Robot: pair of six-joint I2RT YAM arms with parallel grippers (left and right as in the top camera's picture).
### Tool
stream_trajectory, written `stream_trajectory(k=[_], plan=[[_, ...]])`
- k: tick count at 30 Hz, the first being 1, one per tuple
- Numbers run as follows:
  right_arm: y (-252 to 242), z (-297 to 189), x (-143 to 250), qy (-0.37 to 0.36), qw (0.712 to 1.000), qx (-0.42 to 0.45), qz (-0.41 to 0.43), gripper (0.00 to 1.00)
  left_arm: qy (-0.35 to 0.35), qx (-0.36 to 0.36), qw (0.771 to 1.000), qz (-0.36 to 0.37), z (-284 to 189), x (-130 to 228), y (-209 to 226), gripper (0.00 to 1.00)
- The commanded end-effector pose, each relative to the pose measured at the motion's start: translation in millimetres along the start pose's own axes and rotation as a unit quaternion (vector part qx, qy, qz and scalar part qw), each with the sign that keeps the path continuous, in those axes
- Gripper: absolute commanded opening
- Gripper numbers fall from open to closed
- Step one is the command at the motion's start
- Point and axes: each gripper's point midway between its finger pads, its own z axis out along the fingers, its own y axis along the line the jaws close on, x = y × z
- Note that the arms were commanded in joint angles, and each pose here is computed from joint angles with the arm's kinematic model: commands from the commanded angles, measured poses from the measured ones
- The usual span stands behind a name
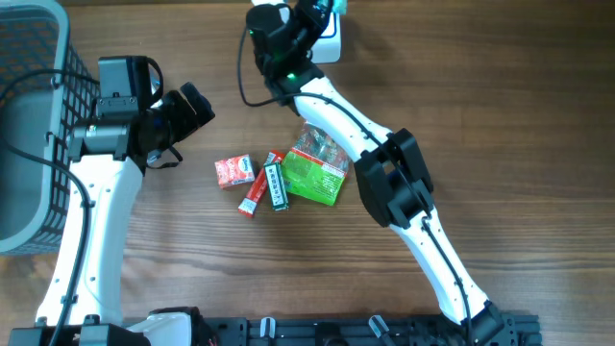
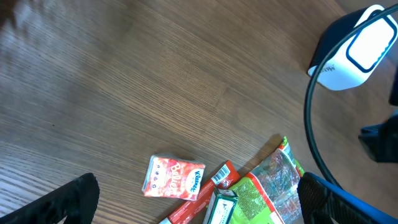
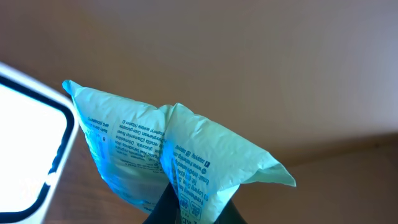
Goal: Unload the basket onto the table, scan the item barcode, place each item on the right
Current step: 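Move the pouch right with the right gripper and drop it on the table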
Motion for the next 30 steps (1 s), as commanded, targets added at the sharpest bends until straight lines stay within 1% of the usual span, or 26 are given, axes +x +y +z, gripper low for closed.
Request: stream_trajectory(k=[1, 7, 12, 13, 15, 16, 17, 21, 23, 24, 26, 28, 30], plan=[[21.3, -4.0, 7.6, 0.007, 0.999, -0.007, -0.049, 0.04, 0.003, 0.004, 1.000, 0.008, 1.2, -0.3, -0.9, 1.00], [27.1, -3.5, 1.6, -0.011, 0.999, -0.018, -0.047, 0.04, 0.003, 0.004, 1.000, 0.008, 1.2, -0.2, -0.9, 1.00], [26.5, 7.9, 4.4, -0.014, 0.995, -0.022, -0.092, 0.04, 0.003, 0.004, 1.000, 0.008, 1.2, -0.2, -0.9, 1.00], [26.0, 13.0, 6.1, -0.015, 0.993, -0.023, -0.113, 0.04, 0.003, 0.004, 1.000, 0.008, 1.2, -0.2, -0.9, 1.00], [26.1, 23.8, 11.8, -0.013, 0.982, -0.026, -0.184, 0.04, 0.003, 0.004, 1.000, 0.008, 1.2, -0.2, -0.9, 1.00], [25.3, 26.3, 13.3, -0.011, 0.979, -0.026, -0.204, 0.05, 0.003, 0.004, 1.000, 0.008, 1.2, -0.3, -0.9, 1.00], [24.8, 27.3, 13.9, -0.010, 0.978, -0.025, -0.205, 0.04, 0.003, 0.004, 1.000, 0.008, 1.2, -0.2, -0.9, 1.00], [27.2, 23.3, 10.7, -0.016, 0.984, -0.029, -0.177, 0.04, 0.003, 0.004, 1.000, 0.008, 1.2, -0.3, -0.9, 1.00], [28.5, 21.9, 11.1, -0.015, 0.983, -0.030, -0.181, 0.04, 0.003, 0.004, 1.000, 0.008, 1.2, -0.3, -0.9, 1.00], [28.6, 19.2, 10.3, -0.014, 0.985, -0.029, -0.168, 0.04, 0.003, 0.004, 1.000, 0.008, 1.2, -0.3, -0.9, 1.00], [24.4, 12.2, 10.2, -0.004, 0.993, -0.021, -0.114, 0.04, 0.003, 0.004, 1.000, 0.008, 1.2, -0.2, -0.9, 1.00], [-1.4, 9.1, 9.8, 0.012, 0.997, -0.005, -0.075, 0.04, 0.003, 0.004, 1.000, 0.008, 1.2, -0.2, -0.9, 1.00], [-33.4, 4.9, 2.4, 0.008, 0.999, 0.003, -0.050, 0.04, 0.003, 0.004, 1.000, 0.008, 1.2, -0.2, -0.9, 1.00]])
